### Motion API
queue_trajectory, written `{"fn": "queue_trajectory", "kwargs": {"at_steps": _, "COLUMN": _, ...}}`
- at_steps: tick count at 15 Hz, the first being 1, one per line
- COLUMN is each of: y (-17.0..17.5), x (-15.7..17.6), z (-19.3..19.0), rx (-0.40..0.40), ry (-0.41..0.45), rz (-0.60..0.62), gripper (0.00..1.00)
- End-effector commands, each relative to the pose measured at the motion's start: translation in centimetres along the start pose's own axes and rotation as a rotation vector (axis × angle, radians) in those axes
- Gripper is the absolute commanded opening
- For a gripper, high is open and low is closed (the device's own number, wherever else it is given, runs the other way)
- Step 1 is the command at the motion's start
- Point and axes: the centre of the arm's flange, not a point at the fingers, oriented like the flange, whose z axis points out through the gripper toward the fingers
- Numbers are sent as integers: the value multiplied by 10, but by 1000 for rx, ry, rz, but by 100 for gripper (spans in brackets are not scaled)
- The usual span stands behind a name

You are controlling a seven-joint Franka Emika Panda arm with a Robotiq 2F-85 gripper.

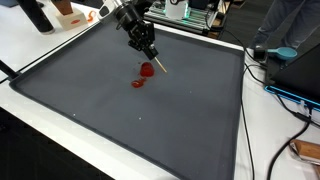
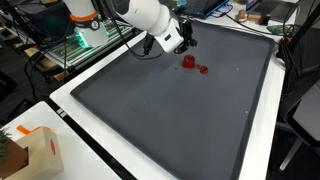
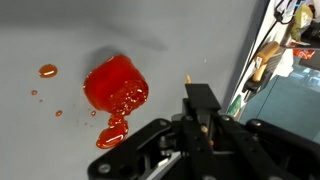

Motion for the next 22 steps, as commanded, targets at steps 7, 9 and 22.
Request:
{"fn": "queue_trajectory", "kwargs": {"at_steps": 7, "y": -16, "x": 7, "z": -12, "rx": 92, "ry": -7, "rz": -5, "gripper": 3}}
{"fn": "queue_trajectory", "kwargs": {"at_steps": 9, "y": -23, "x": 10, "z": -18, "rx": 93, "ry": -14, "rz": -13, "gripper": 3}}
{"fn": "queue_trajectory", "kwargs": {"at_steps": 22, "y": -94, "x": 30, "z": -62, "rx": -86, "ry": -119, "rz": 119, "gripper": 3}}
